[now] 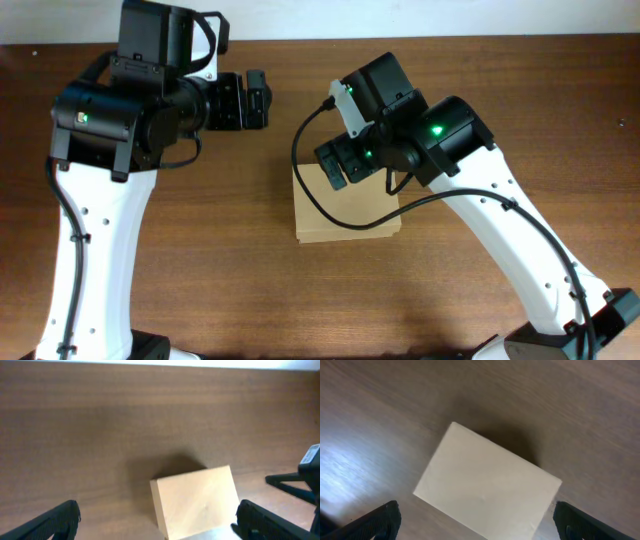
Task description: Pack container
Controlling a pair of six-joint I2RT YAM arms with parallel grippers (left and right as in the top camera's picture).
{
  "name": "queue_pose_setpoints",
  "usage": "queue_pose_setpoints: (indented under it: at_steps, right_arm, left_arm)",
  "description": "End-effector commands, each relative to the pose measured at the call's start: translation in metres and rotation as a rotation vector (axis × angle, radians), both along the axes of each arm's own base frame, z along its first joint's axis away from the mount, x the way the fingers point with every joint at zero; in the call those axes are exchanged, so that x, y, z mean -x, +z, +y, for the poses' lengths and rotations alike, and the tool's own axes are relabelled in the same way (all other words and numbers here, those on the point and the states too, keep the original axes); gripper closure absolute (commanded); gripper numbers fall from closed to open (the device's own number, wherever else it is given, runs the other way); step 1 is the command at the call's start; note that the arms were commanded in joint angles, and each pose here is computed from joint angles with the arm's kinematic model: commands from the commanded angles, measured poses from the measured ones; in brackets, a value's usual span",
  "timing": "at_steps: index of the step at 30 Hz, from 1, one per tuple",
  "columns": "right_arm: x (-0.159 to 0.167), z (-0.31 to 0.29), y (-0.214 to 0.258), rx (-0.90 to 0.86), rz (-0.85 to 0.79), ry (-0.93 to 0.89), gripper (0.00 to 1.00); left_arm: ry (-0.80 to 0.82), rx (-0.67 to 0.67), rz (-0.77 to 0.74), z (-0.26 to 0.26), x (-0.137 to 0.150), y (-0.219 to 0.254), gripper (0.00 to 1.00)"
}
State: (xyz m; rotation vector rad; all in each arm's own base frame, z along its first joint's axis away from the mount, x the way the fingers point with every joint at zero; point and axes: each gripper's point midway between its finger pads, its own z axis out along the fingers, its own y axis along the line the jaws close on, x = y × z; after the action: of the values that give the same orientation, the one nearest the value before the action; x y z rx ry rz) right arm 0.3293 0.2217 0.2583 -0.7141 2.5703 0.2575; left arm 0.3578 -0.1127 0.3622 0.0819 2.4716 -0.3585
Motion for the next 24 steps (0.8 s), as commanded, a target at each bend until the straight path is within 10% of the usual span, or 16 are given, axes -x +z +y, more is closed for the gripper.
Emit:
queue_pose_setpoints:
  at_steps: [1,14,24]
  right_arm:
    - [0.013,-0.027,0.039,0.015,-0.093,-0.001,0.01]
    - [0.112,-0.119,0.129,-0.019,-0.338,-0.022,0.01]
    - [0.162,-0.147,0.135,-0.044,-0.418,-0.040,0.01]
  left_arm:
    - [-0.008,0.007,-0.038,0.006,0.023,0.020,0.01]
    - [0.034,0.015,-0.287,0.052,0.161,0.090,0.00]
    - [0.028,0.009,-0.291,0.067,0.219,0.047,0.00]
